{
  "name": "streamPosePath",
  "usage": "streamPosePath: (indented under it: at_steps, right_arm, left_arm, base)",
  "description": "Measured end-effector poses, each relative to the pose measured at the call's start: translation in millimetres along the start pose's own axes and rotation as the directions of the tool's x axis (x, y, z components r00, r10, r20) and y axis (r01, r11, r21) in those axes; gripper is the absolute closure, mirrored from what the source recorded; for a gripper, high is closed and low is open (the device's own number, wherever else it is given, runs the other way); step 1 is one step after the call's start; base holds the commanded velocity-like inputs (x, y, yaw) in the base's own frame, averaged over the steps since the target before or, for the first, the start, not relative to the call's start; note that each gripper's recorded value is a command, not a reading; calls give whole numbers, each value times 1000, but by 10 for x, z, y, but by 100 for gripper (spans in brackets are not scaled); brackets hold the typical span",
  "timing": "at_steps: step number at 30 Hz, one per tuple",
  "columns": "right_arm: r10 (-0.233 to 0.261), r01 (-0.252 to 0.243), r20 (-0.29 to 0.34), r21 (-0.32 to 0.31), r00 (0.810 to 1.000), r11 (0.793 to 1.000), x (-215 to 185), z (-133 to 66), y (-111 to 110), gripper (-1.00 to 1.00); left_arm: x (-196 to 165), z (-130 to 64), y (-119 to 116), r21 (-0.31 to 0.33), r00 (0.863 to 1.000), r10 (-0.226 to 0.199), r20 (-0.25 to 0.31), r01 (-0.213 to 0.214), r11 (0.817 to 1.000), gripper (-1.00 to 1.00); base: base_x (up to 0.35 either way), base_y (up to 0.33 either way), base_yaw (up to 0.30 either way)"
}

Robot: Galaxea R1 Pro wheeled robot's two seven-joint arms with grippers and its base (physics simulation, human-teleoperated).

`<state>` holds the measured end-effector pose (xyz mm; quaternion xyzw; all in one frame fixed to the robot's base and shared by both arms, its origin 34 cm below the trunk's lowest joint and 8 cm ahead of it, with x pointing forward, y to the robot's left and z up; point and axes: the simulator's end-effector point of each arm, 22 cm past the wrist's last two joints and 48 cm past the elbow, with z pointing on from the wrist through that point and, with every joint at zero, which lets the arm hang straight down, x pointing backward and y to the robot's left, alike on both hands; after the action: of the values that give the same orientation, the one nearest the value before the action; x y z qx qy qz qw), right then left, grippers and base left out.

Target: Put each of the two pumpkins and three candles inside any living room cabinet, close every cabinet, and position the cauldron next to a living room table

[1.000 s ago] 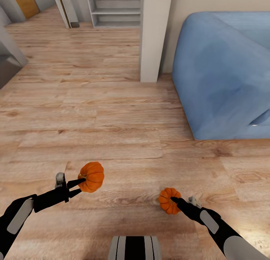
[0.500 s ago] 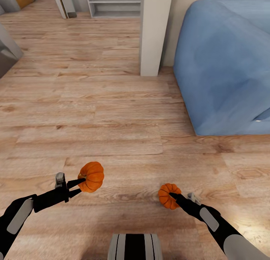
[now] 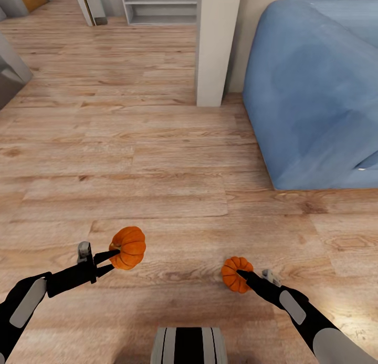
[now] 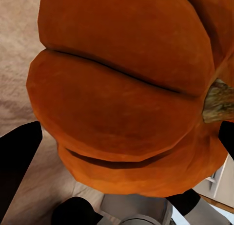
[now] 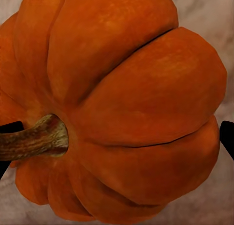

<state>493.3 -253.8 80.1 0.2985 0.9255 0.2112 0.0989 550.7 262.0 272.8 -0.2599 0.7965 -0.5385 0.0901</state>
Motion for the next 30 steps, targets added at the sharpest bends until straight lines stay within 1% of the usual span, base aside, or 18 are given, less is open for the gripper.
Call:
streamPosePath:
  at_steps: [18, 22, 23, 25, 27, 30]
  right_arm:
    - [-5, 5, -1, 1, 1000, 1000, 1, 1, 4, -100]
    - [-27, 27, -4, 8, 1000, 1000, -7, 3, 11, -100]
    - [-33, 33, -9, 3, 999, 999, 5, 0, 7, -100]
    - [-21, 20, -25, -17, 999, 1000, 85, -3, -1, -100]
    - [-18, 17, -31, -21, 999, 1000, 113, 2, 5, -100]
    - [-11, 10, -38, -36, 999, 999, 191, 44, 99, -100]
  left_arm:
    - [2, 2, -2, 0, 1000, 0, -1, 0, 1000, 100]
    - [1, 3, -2, 0, 1000, 0, -1, 0, 1000, 100]
    - [1, 3, -1, 0, 1000, 0, -1, 0, 1000, 100]
    - [2, 2, -1, 0, 1000, 0, -1, 0, 1000, 100]
    - [2, 3, -2, 0, 1000, 1, -1, -1, 1000, 100]
    - [2, 3, -1, 0, 1000, 0, -1, 0, 1000, 100]
  base:
    - [0, 0, 0]
    - [0, 0, 0]
    - [0, 0, 0]
    - [0, 0, 0]
    - [0, 0, 0]
    - [0, 0, 0]
